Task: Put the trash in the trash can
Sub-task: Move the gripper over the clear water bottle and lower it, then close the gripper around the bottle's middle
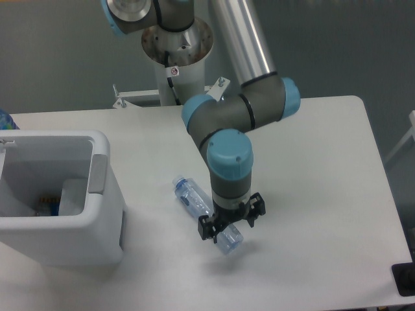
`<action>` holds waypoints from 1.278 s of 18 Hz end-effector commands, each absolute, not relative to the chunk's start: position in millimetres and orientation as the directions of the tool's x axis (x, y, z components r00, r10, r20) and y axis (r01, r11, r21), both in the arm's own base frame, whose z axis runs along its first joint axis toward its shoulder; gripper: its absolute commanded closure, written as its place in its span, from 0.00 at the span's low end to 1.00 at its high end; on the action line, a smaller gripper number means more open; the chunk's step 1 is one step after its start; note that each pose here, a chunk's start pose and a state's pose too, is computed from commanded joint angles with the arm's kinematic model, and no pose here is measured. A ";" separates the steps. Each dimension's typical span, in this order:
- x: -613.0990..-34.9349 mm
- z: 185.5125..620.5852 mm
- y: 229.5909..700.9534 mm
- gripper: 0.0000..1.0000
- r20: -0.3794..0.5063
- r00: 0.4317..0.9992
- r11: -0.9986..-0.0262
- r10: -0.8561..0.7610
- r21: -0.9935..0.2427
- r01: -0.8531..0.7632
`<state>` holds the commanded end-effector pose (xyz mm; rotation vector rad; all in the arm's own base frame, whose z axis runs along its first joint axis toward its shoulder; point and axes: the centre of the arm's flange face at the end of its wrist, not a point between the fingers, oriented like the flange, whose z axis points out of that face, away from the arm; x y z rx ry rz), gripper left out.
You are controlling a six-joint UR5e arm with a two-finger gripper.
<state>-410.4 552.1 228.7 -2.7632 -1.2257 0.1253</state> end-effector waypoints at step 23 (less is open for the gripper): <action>-410.4 190.4 558.1 0.02 -0.042 0.641 -0.641 0.766 -0.105 0.760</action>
